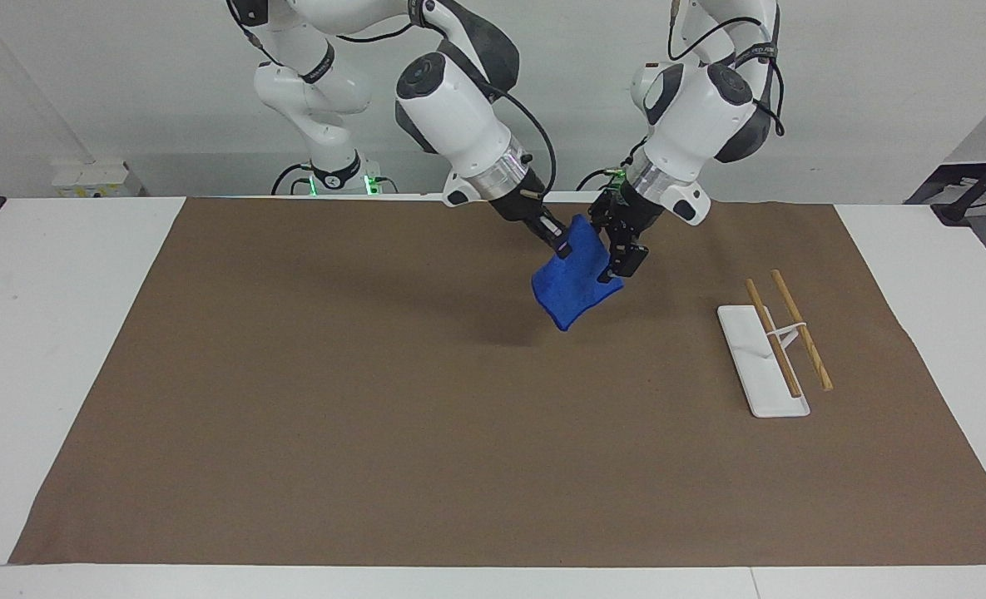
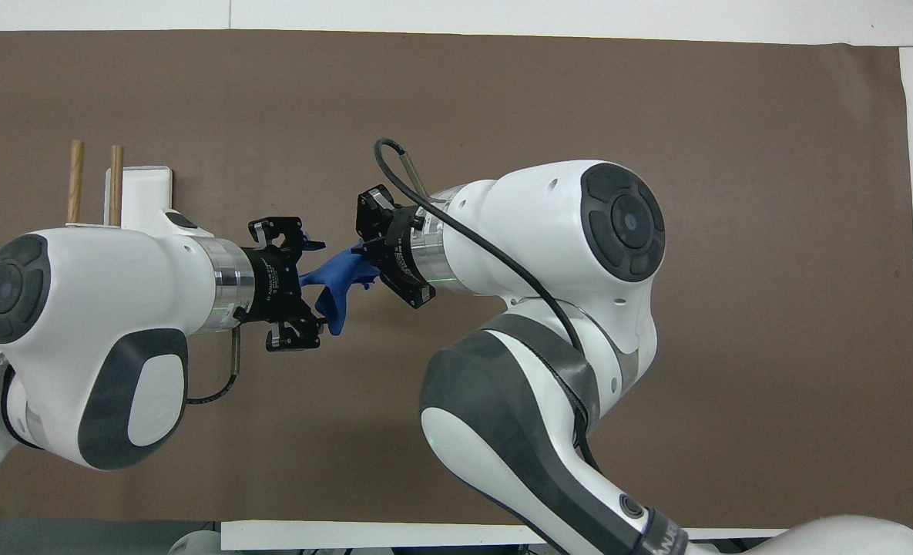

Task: Right arm passes towel to left arm to hang
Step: 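Close the left gripper on the towel held by the right gripper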

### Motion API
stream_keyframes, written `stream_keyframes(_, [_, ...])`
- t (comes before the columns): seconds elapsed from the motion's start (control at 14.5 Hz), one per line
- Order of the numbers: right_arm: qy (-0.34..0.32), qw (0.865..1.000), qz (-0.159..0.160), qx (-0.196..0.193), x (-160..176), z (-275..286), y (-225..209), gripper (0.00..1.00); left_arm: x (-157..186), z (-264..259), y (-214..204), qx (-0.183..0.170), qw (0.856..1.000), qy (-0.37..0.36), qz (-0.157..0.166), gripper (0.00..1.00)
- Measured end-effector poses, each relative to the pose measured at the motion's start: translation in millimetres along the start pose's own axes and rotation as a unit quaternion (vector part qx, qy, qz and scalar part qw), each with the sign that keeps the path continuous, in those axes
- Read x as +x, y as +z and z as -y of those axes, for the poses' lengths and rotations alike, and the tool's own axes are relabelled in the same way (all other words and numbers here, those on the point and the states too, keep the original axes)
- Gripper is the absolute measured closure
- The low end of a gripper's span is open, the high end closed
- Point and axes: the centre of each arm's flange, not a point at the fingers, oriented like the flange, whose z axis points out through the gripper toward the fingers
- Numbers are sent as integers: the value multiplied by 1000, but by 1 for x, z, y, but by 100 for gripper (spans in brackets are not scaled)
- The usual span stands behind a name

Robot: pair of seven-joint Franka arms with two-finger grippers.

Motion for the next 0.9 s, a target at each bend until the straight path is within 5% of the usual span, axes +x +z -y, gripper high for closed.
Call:
stream_keyframes(0.55, [1, 1000, 3, 6, -4, 4, -5, 97, 28, -17, -7, -9, 1000, -27, -2, 5])
stream_keyframes(0.9, [1, 1000, 3, 7, -4, 5, -6, 97, 33, -17, -6, -8, 1000, -30, -4, 19])
